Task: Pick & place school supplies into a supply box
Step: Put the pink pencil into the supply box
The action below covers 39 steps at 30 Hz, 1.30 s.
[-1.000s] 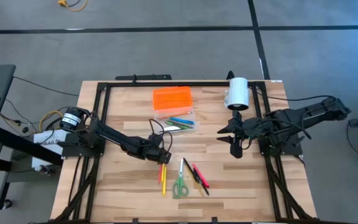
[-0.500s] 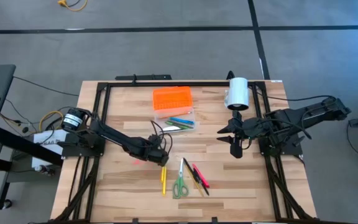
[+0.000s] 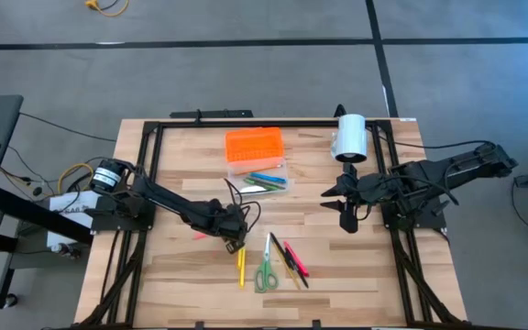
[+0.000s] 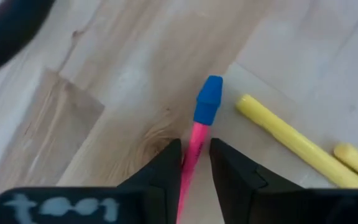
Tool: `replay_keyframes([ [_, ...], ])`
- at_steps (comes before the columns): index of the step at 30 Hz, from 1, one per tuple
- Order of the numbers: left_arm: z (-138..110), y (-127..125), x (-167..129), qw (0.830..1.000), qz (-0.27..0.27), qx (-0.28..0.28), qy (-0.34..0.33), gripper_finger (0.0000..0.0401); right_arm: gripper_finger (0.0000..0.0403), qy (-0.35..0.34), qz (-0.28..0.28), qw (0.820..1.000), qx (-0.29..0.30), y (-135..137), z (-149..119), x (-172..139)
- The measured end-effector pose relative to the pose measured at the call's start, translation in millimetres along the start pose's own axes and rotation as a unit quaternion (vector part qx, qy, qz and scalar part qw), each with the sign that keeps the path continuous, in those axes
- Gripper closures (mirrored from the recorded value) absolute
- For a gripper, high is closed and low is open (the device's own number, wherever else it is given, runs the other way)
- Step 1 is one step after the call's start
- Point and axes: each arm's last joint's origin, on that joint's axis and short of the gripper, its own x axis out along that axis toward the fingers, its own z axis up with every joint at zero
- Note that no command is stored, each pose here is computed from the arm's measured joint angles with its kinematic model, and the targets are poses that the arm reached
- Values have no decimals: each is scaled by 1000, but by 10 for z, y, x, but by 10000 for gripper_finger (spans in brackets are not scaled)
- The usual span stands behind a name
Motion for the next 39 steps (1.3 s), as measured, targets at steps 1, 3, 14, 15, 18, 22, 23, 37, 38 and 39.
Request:
replay_keyframes([
  [1, -2, -2, -1, 1000, -2, 11, 2, 333, 285, 0, 0, 1000, 0, 0, 0, 0],
  [3, -4, -10, -2, 999, -8, 34, 4, 342, 285, 0, 0, 1000, 0, 0, 0, 0],
  [14, 31, -69, 1, 992, -46, 113, -13, 360, 285, 0, 0, 1000, -3, 0, 0, -1],
  [15, 37, -84, 1, 991, -55, 117, -16, 360, 285, 0, 0, 1000, -3, 0, -1, 0],
  [18, 51, -91, 3, 990, -67, 120, -15, 360, 285, 2, -2, 1000, -6, -2, -5, 0],
  [22, 79, -55, 13, 992, -64, 110, -11, 360, 285, 2, -13, 1000, -11, -10, -9, 0],
  [23, 80, -45, 14, 992, -61, 106, -8, 360, 285, 2, -15, 1000, -11, -11, -9, 0],
  [37, 67, 46, 16, 997, -31, 68, 23, 379, 285, 1, -17, 1000, -11, -12, -8, 0],
  [38, 69, 45, 16, 997, -31, 68, 21, 387, 285, 1, -17, 1000, -11, -12, -8, 0],
  [39, 71, 43, 16, 997, -32, 67, 20, 391, 285, 1, -17, 1000, -11, -12, -8, 0],
])
